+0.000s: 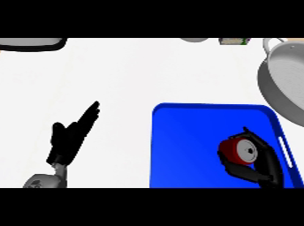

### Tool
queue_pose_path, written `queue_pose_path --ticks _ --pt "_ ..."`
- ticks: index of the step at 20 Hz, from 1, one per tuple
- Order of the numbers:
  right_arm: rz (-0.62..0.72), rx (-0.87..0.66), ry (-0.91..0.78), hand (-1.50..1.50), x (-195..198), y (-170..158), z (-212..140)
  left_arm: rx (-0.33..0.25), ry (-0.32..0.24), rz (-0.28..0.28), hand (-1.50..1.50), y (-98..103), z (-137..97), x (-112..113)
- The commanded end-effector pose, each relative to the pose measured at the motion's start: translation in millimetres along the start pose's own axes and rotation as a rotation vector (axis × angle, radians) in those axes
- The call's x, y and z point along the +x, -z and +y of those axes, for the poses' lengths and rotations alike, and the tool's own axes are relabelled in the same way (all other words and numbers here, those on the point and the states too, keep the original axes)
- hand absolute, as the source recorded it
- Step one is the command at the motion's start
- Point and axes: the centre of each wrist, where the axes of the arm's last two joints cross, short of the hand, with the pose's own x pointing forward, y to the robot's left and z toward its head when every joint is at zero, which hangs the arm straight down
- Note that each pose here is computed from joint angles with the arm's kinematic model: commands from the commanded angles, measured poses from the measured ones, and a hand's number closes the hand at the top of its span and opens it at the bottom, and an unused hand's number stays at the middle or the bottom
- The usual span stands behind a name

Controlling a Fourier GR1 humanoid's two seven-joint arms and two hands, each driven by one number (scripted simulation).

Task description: Pick the can from the tray and place it in the pot

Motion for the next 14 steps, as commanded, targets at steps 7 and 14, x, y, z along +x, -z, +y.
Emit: queue_pose_path --ticks 7,14 --pt "-0.097 -0.259 -0.032 1.5 14.2 -49.4 -251.8 0.045 -0.03 0.018 0.0 -4.3 15.4 -5.0" --pt "-0.151 -0.353 -0.142 1.5 14.8 -62.3 -333.4 -0.015 -0.008 0.028 0.0 1.8 8.4 -1.3"
